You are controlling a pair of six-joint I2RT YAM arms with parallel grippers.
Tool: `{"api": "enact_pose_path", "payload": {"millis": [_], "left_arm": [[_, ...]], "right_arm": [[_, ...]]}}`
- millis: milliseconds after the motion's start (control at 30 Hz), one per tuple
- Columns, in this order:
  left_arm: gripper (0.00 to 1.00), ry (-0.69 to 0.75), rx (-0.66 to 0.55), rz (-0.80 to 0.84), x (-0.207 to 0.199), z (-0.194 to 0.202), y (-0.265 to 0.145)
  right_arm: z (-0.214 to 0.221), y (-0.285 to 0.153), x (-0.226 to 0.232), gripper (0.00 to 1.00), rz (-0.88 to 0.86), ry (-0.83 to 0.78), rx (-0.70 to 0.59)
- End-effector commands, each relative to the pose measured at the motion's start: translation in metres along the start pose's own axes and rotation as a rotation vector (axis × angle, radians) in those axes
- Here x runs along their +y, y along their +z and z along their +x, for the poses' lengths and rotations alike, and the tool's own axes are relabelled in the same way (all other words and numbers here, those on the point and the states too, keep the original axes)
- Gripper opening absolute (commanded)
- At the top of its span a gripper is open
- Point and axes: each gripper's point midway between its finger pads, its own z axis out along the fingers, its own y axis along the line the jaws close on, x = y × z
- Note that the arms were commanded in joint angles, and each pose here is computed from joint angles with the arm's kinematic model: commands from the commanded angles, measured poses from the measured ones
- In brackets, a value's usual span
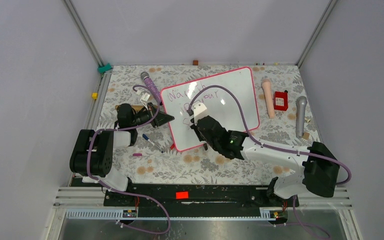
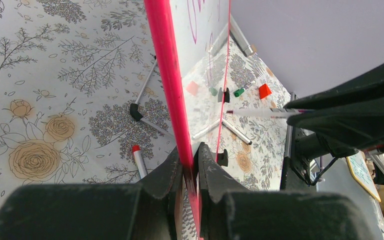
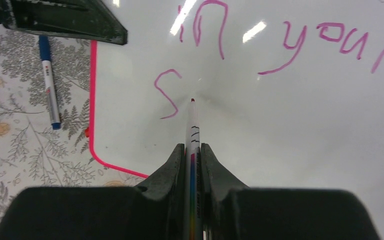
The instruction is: Write a sentence on the whiteboard
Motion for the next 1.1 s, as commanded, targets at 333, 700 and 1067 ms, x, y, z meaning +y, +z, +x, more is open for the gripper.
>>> {"api": "enact_pose_path", "payload": {"millis": [333, 700, 1067], "left_arm": [[0.0, 0.105, -0.029, -0.075, 0.02, 0.001, -0.002], [0.0, 0.103, -0.029, -0.074, 0.02, 0.001, -0.003], [0.0, 0.105, -0.03, -0.074, 0.02, 0.001, -0.003]], "right_arm": [[-0.038, 0.01, -0.034, 0.0, 0.144, 0.0, -0.059], [-0.031, 0.014, -0.027, 0.0, 0.111, 0.004, -0.035], [-0.026, 0.016, -0.011, 0.0, 0.017, -0.019, -0.011]]}}
